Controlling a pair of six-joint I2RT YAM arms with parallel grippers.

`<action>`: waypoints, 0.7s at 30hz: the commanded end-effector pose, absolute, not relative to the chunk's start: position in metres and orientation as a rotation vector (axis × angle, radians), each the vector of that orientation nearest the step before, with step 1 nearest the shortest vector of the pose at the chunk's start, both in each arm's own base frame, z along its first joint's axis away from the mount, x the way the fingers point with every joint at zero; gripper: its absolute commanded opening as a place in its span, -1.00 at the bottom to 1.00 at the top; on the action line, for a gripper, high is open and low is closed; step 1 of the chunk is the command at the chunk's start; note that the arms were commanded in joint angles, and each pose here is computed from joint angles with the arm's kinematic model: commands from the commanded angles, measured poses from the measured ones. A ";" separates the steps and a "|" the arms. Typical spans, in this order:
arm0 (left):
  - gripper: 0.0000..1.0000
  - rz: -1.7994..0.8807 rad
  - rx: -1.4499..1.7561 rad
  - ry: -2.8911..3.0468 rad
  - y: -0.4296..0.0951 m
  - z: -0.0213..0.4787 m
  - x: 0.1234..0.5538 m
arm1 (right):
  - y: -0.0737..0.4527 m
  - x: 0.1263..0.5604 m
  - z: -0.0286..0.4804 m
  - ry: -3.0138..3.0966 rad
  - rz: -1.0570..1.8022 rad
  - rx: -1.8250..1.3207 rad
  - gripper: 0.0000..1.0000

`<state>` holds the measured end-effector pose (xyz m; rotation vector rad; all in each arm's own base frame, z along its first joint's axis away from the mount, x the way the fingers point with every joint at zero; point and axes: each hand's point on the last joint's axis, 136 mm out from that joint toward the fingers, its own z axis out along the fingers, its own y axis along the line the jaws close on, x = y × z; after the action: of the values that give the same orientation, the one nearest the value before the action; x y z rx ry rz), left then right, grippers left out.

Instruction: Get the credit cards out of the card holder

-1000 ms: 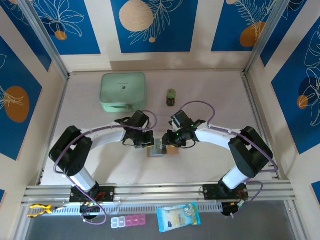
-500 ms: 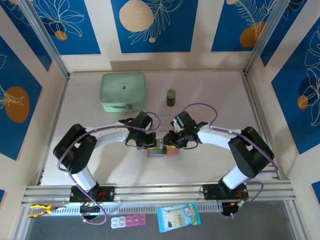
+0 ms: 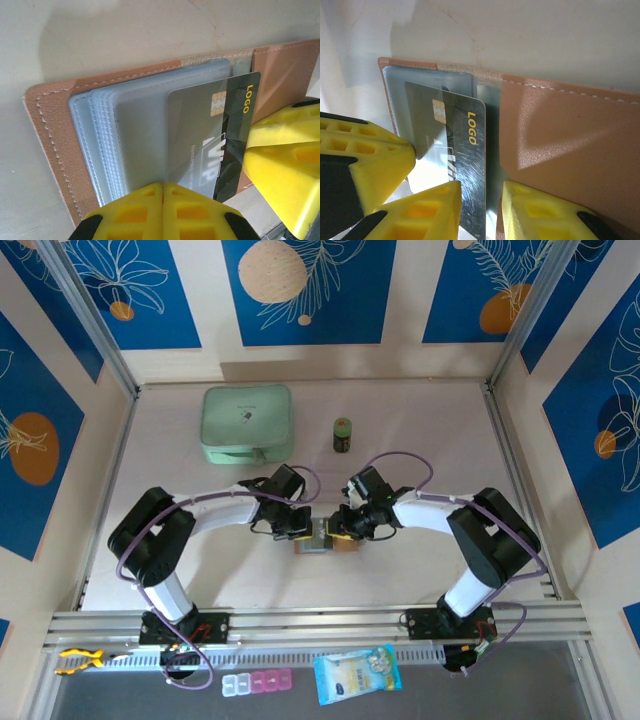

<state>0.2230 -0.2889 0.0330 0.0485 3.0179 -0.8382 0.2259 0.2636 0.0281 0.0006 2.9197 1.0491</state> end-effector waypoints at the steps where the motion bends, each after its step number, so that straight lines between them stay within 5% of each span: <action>1: -1.00 -0.751 0.073 3.074 -0.279 0.018 0.212 | 0.266 0.219 0.023 2.938 1.118 0.012 -0.46; 21: -1.00 -0.738 0.068 3.081 -0.277 0.016 0.211 | 0.274 0.222 0.030 2.874 1.306 0.028 -0.61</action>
<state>0.2235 -0.2886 0.0328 0.0474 3.0167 -0.8340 0.2281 0.2729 0.0327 0.0238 2.8595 1.2510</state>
